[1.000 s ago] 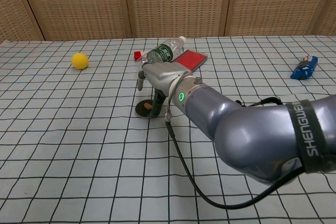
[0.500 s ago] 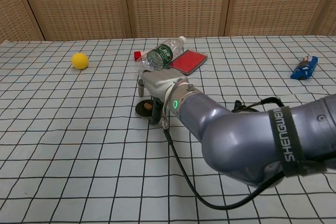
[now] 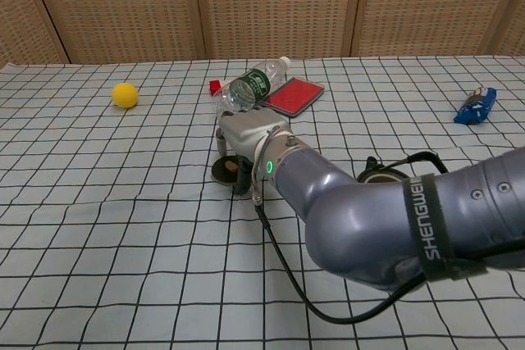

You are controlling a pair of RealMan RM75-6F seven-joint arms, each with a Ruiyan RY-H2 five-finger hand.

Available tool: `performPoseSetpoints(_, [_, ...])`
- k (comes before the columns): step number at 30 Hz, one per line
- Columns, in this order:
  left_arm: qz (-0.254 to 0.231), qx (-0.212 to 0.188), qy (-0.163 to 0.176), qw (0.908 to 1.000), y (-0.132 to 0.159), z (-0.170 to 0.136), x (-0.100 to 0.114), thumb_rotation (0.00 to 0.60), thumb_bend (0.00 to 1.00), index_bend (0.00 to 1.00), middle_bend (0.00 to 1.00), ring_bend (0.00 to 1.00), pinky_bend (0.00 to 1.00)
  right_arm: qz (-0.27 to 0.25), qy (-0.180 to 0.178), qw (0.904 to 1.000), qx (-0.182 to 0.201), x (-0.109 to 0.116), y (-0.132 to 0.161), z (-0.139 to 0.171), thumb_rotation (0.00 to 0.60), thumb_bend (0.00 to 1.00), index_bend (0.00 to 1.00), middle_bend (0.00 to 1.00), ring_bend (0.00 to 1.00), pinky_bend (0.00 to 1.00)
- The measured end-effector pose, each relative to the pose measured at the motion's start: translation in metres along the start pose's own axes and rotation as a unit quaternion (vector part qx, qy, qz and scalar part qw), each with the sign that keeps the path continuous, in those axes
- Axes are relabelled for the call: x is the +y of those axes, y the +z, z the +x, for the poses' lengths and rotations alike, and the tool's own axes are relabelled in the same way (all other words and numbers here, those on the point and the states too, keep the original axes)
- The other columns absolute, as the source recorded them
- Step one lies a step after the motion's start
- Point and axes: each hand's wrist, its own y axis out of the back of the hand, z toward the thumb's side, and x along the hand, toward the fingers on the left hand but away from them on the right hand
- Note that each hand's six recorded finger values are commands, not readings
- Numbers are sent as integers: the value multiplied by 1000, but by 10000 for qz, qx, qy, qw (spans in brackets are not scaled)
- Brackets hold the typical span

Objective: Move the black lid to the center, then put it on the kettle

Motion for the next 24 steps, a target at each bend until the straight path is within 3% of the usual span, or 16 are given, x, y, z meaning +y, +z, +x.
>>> performPoseSetpoints(14, [-23,-48,-59,10000,2,-1,-2,600,160,0,0,0,0,102,-148,9998,-15,5,4,5,600,492,462,97,0,0])
performPoseSetpoints(24, [-20,-32,27,10000,1,-1,3,600,160,0,0,0,0,42,-325,9995,-10,20,2,21,600,487,459,93,0,0])
